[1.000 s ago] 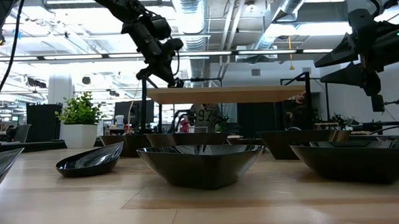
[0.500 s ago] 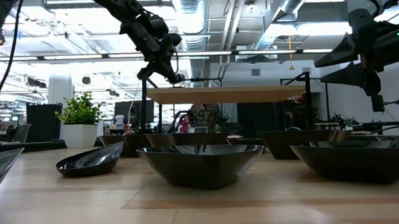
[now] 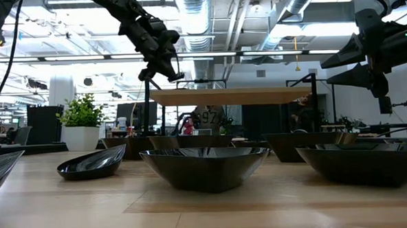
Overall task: Pick & Place Mini shaped plates
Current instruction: Stack the drop shaped plate on top of the drop shaped plates on the shelf
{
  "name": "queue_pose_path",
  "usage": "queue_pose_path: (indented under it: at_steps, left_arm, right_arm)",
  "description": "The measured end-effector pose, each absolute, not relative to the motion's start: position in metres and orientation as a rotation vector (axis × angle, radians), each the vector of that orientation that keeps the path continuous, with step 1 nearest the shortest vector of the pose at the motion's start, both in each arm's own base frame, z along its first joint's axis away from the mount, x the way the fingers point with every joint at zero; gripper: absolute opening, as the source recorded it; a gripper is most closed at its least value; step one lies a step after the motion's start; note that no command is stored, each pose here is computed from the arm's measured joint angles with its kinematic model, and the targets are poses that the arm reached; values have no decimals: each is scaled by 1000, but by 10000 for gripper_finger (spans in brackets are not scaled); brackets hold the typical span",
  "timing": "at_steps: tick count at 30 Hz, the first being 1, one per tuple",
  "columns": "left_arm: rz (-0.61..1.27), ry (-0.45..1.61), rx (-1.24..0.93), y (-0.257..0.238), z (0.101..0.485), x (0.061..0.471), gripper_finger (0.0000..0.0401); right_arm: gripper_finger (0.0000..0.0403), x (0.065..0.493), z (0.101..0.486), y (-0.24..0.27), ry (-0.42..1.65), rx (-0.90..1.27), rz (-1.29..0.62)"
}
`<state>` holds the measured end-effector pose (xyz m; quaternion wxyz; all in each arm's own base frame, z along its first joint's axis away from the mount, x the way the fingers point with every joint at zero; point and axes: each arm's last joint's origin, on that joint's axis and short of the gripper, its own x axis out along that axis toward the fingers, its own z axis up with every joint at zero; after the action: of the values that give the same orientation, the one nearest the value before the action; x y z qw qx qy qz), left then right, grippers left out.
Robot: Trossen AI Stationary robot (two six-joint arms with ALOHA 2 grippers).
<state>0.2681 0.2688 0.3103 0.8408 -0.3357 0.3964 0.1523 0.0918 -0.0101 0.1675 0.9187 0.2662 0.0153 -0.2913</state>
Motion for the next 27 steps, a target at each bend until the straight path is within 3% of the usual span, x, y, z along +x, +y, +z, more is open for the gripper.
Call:
queue_pose_path:
  at_steps: [27]
  left_arm:
    - [276,853,-596,270,304,275,4]
  right_arm:
    - [221,92,168,-10,31,549,-598]
